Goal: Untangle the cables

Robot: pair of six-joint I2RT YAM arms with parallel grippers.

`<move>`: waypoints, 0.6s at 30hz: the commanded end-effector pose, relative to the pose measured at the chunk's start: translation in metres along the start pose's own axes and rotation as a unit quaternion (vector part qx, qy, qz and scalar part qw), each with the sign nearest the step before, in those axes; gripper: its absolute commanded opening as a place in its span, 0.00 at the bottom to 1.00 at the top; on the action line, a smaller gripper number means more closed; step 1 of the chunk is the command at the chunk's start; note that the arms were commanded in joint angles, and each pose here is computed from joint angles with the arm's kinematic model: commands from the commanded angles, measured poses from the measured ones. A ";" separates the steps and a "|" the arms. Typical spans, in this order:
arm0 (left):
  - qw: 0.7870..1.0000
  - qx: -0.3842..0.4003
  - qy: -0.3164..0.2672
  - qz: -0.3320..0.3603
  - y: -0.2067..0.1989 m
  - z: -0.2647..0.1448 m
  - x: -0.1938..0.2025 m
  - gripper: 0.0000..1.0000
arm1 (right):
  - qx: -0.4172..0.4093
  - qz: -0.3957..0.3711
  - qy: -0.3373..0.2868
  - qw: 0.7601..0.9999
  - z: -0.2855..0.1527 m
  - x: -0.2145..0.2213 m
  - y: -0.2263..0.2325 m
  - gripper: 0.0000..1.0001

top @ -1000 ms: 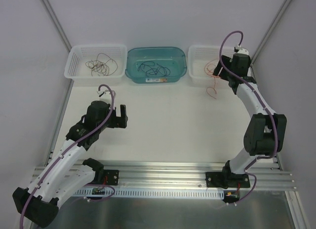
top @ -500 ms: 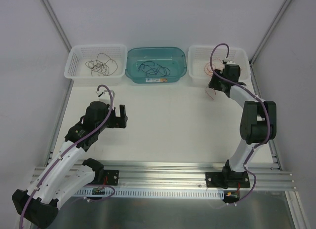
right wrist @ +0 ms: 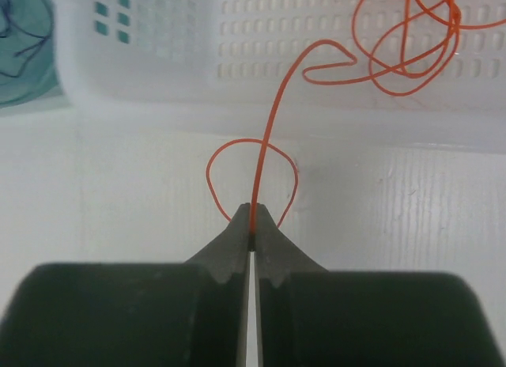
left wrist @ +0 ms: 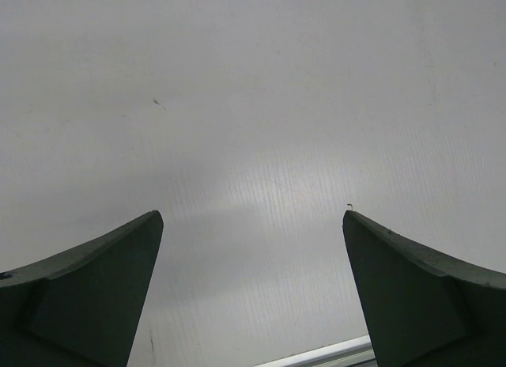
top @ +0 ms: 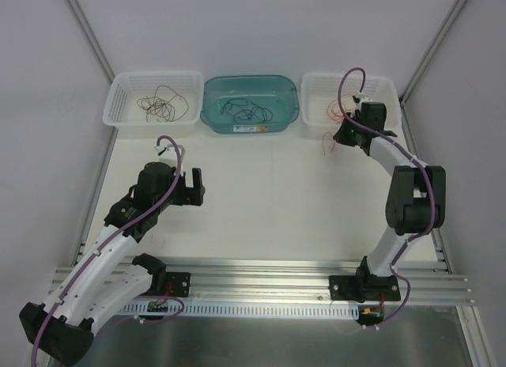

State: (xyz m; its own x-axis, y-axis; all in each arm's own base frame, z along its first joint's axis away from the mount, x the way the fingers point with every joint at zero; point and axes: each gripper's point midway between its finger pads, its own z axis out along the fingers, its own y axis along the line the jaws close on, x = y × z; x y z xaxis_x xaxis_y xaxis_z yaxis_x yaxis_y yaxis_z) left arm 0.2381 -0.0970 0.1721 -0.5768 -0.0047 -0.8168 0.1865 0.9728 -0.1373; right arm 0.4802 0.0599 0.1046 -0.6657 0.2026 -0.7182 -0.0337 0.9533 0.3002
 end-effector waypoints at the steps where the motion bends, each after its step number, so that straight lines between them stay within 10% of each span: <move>1: 1.000 0.008 -0.009 0.005 -0.001 -0.001 -0.006 0.99 | -0.071 -0.012 -0.054 0.996 -0.047 -0.050 0.041 0.01; 18: 1.000 0.003 -0.013 0.006 0.001 -0.001 -0.006 0.99 | -0.009 0.020 -0.185 0.982 -0.050 -0.203 0.042 0.05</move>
State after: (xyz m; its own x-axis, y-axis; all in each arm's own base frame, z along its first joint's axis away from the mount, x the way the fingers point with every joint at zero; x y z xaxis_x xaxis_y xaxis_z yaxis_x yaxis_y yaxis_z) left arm 0.2376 -0.0983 0.1721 -0.5783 -0.0042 -0.8158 0.1924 0.9711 -0.1414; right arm 0.5465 0.0694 0.3276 -0.3304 0.2976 -0.8957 -0.1491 0.9206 0.3608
